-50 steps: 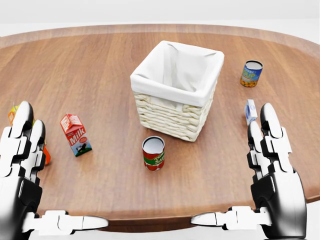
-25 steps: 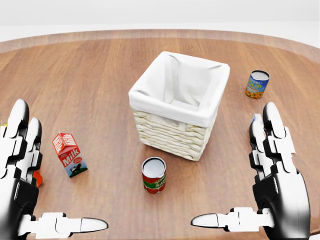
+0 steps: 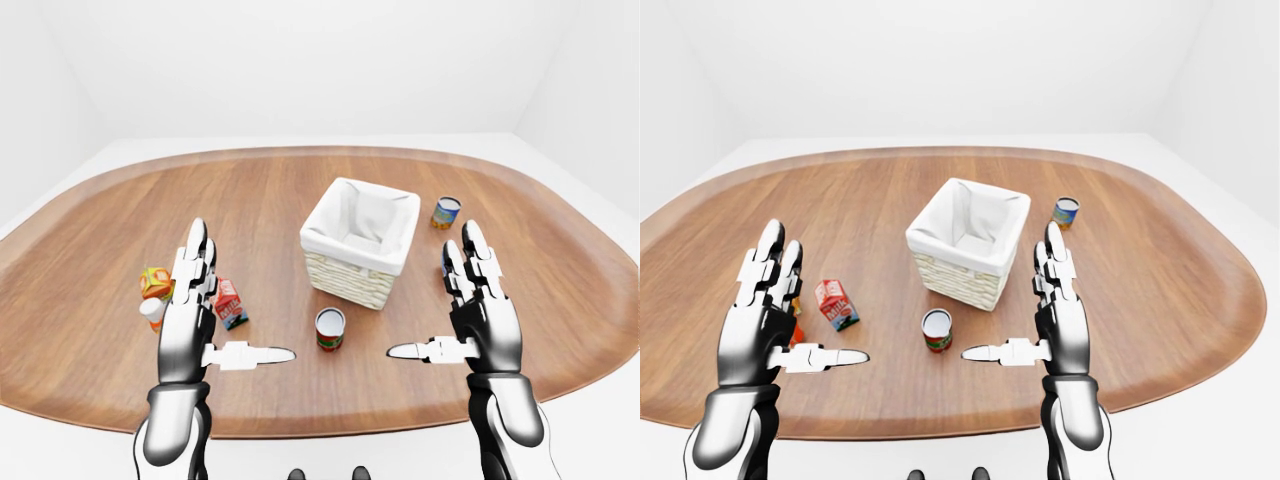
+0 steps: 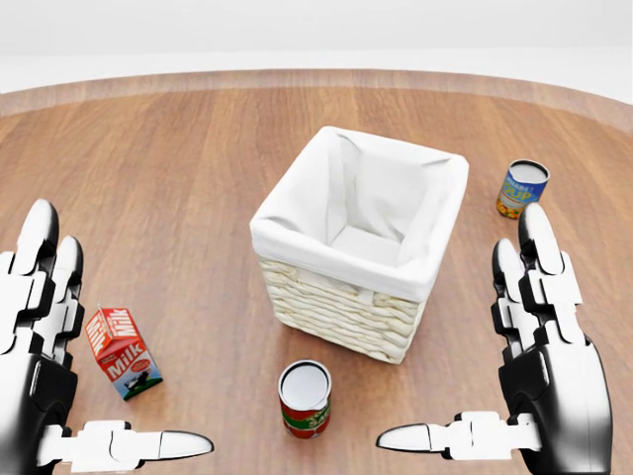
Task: Pick the milk and place it in the basket.
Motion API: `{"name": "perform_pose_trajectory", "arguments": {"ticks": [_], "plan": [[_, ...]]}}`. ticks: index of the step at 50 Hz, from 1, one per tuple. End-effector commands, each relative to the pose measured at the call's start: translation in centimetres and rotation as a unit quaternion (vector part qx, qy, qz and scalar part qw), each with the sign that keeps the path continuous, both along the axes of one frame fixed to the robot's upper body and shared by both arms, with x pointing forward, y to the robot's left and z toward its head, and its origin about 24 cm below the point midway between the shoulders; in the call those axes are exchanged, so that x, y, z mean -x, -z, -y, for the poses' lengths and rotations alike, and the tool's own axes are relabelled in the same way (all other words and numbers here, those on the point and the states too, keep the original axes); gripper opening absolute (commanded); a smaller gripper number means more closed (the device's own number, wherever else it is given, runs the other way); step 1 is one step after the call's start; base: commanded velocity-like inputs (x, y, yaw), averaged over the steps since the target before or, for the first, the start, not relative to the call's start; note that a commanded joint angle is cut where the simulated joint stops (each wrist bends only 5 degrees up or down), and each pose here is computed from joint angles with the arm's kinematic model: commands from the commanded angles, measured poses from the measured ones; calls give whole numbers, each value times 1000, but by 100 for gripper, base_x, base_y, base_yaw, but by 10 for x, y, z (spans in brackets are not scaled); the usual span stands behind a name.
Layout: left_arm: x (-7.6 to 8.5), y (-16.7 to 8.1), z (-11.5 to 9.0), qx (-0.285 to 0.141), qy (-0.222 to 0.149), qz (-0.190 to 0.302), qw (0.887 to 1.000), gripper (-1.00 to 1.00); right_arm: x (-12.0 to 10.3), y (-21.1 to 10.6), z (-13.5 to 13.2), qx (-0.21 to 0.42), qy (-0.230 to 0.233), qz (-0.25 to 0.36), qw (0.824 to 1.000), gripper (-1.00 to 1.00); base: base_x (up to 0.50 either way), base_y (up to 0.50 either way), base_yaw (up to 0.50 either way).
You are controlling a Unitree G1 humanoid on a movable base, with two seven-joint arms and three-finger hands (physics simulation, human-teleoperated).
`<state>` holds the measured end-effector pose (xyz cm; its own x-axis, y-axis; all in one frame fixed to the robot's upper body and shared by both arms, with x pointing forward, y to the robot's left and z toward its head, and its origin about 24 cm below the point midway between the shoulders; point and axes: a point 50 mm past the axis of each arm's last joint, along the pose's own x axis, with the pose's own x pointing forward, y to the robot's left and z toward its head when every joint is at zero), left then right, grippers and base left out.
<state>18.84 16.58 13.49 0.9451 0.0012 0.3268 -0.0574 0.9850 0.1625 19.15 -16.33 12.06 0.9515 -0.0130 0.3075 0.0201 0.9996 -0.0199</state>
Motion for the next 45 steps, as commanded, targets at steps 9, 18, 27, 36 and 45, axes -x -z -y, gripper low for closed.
{"name": "perform_pose_trajectory", "arguments": {"ticks": [9,18,27,36,45], "plan": [[1,0,2,-10,20,-4,1000,100,0,0,0,-1,-2,-1,1000,100,24,0,0],[2,-6,0,-5,6,12,1000,100,0,0,0,0,-1,0,1000,100,24,0,0],[7,-12,3,7,42,23,999,100,0,0,0,-1,-2,-1,1000,100,24,0,0],[6,-15,-1,8,31,32,999,100,0,0,-1,-1,-3,-1,1000,100,23,0,0],[6,-16,-3,-9,3,35,999,100,0,-1,-1,-1,-4,-2,1000,100,24,0,0]]}}
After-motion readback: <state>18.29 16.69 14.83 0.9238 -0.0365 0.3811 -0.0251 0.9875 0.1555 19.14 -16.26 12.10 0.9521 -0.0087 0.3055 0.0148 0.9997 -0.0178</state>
